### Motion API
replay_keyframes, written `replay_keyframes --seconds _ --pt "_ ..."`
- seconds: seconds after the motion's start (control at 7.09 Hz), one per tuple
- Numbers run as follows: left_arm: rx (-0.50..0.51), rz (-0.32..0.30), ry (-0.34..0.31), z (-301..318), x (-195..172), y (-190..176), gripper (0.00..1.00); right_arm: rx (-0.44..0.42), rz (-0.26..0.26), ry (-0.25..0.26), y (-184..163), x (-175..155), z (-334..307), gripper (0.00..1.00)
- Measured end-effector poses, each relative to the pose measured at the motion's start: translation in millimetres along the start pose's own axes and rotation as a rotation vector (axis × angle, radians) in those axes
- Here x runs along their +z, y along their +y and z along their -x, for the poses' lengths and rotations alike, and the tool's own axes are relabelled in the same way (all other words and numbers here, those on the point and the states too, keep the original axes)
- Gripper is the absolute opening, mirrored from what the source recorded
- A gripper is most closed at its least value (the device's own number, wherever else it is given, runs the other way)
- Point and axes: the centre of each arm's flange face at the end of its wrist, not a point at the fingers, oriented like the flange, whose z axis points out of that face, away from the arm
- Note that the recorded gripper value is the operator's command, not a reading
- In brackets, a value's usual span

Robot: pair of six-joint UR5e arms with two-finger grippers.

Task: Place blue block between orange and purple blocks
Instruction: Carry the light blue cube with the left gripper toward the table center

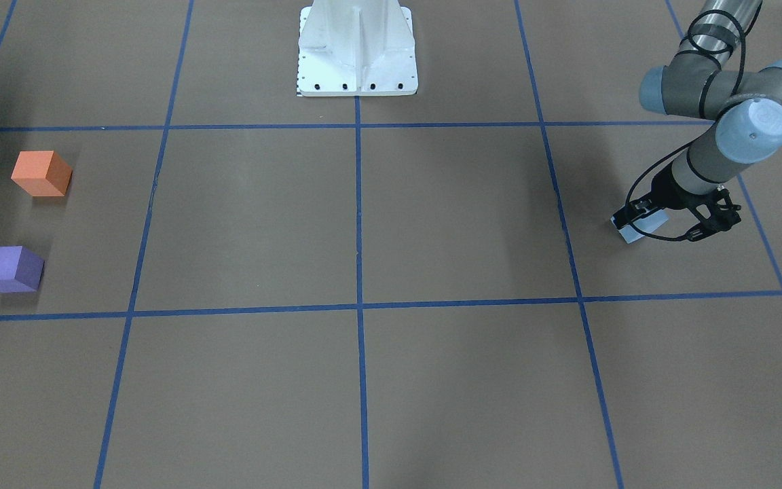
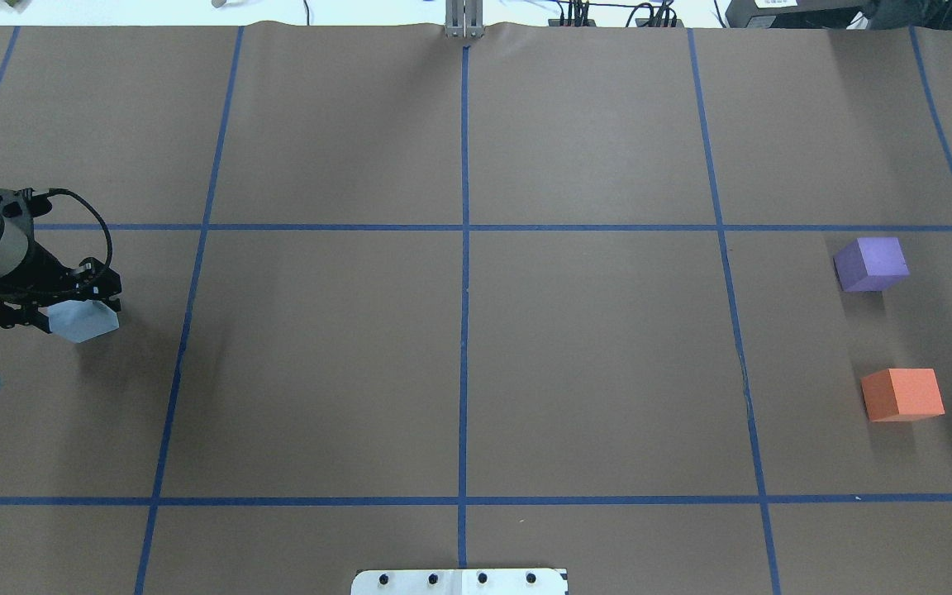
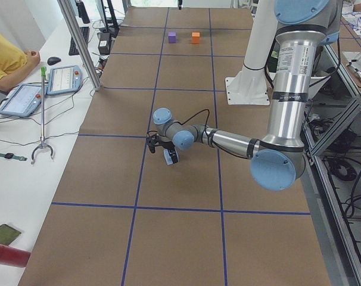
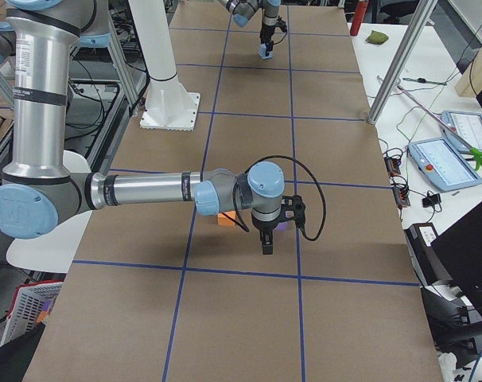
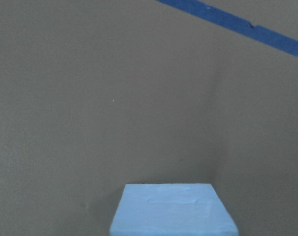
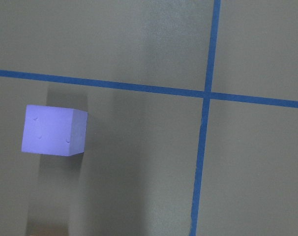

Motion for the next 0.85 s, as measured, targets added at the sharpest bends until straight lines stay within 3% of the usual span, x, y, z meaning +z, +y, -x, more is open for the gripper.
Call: replay_keyframes --seconds 0.14,0.42,0.71,0.85 --pt "0.013 -0.013 -0.009 -3.5 3.6 1.7 0.0 0.0 0.0 0.0 0.0 0.0 0.0 1.0" --pt "0.037 -0.036 0.002 -18.5 -2.2 3.1 0.0 0.0 0.003 -0.002 -0.2 0.5 0.4 1.0" --pt "0.129 -0.05 0.085 -111.8 -41.9 21.5 0.0 0.003 0.012 -0.05 -1.1 3.0 3.0 1.0" --pt "0.193 -0.038 0.103 -179.7 -53.9 51.3 0.0 0.004 0.014 -0.065 -1.7 3.5 4.0 1.0"
